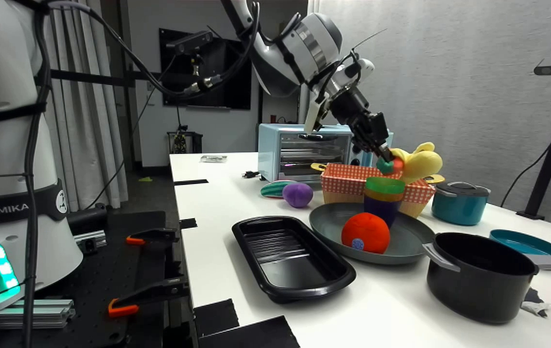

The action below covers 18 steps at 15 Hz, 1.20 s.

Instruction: Set the cups upright then put the banana plush toy on the plate

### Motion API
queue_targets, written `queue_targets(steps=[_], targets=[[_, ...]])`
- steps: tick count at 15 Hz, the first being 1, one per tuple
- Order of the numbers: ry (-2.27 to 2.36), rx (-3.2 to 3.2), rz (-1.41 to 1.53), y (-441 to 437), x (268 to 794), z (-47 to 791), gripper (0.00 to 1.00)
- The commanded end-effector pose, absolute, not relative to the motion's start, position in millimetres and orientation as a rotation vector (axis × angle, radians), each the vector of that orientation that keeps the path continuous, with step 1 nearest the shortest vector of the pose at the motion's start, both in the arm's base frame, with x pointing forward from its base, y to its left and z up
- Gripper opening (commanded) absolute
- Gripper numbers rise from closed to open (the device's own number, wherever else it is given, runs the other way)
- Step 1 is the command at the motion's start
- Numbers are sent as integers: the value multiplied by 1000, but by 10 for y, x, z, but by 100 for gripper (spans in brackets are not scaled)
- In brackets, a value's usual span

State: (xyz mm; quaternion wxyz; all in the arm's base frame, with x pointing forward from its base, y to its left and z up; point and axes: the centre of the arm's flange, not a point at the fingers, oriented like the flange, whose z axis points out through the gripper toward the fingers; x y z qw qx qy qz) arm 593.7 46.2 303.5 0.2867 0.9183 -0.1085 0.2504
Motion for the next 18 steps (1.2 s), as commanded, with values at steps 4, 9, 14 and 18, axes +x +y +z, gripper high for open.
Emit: queue_targets(steps=[4,9,14,18], targets=[[-300,2461,634,398,5665,2912,3],[-279,2467,617,411,5666,2866,60],[-269,2474,614,436,5684,2853,97],[-267,2477,616,455,5677,2849,100]])
